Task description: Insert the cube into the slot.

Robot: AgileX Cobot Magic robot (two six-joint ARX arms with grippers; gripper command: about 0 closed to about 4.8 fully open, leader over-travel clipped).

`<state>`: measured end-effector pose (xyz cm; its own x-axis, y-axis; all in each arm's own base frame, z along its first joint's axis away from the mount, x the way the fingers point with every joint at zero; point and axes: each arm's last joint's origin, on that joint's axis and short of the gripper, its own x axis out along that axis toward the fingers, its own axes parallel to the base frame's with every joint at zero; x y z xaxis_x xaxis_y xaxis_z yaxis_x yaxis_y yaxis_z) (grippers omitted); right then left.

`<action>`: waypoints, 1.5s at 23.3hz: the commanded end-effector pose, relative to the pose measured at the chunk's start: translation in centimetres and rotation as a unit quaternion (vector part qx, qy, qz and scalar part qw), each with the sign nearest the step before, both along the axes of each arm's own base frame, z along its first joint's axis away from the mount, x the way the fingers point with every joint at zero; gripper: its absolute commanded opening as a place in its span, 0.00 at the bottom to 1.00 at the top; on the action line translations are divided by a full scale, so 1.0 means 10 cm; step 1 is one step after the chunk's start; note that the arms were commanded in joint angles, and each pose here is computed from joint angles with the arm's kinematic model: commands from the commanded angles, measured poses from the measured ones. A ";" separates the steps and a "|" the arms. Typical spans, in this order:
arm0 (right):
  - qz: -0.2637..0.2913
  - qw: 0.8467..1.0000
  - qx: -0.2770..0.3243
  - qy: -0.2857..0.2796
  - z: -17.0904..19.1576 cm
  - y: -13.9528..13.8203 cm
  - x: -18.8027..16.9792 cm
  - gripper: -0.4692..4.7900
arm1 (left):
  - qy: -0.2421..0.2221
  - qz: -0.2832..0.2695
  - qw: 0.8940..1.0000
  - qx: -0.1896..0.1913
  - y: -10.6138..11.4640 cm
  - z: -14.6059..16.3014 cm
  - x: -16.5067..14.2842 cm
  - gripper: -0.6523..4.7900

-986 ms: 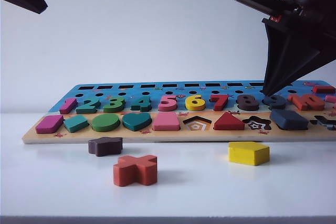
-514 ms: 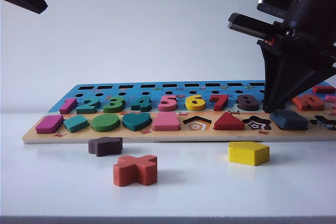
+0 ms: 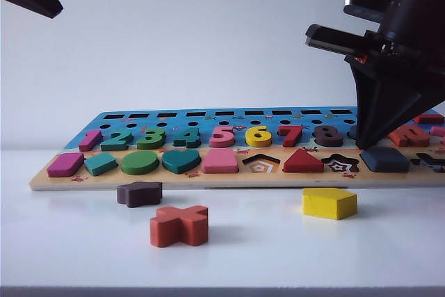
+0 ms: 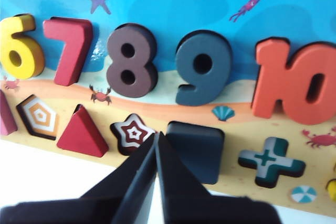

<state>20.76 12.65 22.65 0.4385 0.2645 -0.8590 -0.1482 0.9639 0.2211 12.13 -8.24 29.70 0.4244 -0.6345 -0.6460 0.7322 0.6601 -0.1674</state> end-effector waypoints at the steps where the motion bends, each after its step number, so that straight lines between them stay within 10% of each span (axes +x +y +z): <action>1: -0.002 1.000 -0.001 -0.012 0.02 0.00 0.01 0.07 | -0.008 -0.003 1.000 -0.004 -0.01 0.02 0.01 0.14; 8: 0.023 0.996 0.057 -0.065 0.34 0.04 0.03 0.07 | -0.008 -0.003 1.000 -0.004 -0.01 0.02 0.01 0.14; 15: 0.145 0.931 0.191 -0.276 1.22 -0.30 -0.28 0.12 | -0.008 -0.003 1.000 -0.004 -0.01 0.02 0.01 0.14; 24: 0.106 0.924 0.181 -0.319 0.82 -0.81 -0.60 0.30 | -0.008 -0.003 1.000 -0.004 -0.01 0.02 0.01 0.14; 35: -0.015 0.910 0.117 -0.397 0.27 -1.10 -1.12 0.20 | -0.009 -0.003 1.000 -0.004 0.00 0.02 0.00 0.14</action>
<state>9.66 1.73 25.58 0.9006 0.3882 -0.1957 -0.3362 0.9073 0.2527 12.13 -8.24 29.70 0.4244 -0.6345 -0.6460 0.7322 0.6601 -0.1674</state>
